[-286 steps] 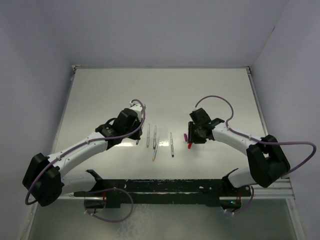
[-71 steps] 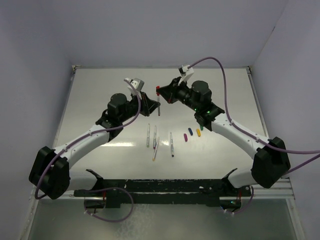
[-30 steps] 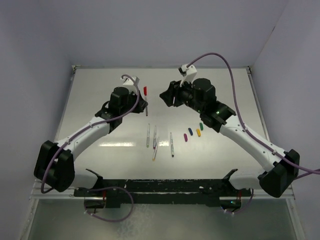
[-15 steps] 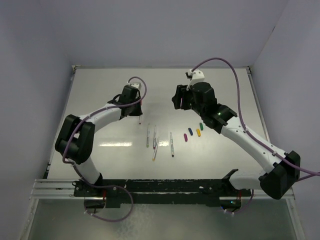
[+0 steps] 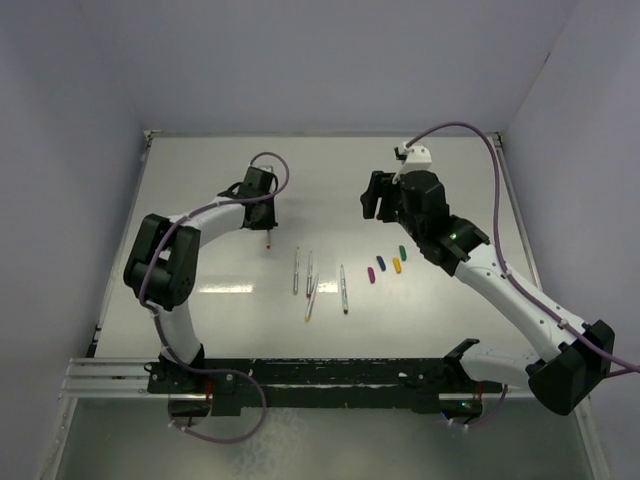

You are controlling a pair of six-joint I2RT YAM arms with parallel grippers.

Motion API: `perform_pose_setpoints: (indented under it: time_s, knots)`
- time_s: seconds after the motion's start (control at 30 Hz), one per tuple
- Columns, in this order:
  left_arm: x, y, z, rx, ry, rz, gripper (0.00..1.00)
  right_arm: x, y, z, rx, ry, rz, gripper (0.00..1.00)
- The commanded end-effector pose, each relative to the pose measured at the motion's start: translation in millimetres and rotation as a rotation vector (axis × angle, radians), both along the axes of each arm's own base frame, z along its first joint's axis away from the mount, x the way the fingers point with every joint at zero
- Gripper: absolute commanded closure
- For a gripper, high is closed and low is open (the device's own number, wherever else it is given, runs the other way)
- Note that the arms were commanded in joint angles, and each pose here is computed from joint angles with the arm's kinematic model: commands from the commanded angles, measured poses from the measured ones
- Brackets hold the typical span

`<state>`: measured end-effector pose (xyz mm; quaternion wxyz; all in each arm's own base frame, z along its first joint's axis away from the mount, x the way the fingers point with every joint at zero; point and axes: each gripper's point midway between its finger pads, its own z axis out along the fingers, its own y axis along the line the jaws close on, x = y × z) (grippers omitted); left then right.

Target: Insert the pens into the pen caps

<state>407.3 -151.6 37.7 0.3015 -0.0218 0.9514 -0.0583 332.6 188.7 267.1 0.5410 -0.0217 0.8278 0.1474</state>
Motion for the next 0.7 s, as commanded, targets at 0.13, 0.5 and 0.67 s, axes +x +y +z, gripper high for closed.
perform_pose_setpoints:
  time_s: [0.13,0.5,0.67]
  knots:
    - [13.7,4.4,-4.6,0.040,0.000,-0.003,0.90,1.8,-4.9,4.2,0.018,-0.014,-0.029,0.34]
    - [15.2,3.5,-6.6,0.040,0.001,-0.004,0.63,3.8,-0.3,-2.2,0.018,0.004,-0.017,0.33]
    - [19.9,-0.1,9.0,0.022,-0.032,-0.014,0.52,3.8,-0.4,-1.5,0.018,0.002,-0.017,0.33]
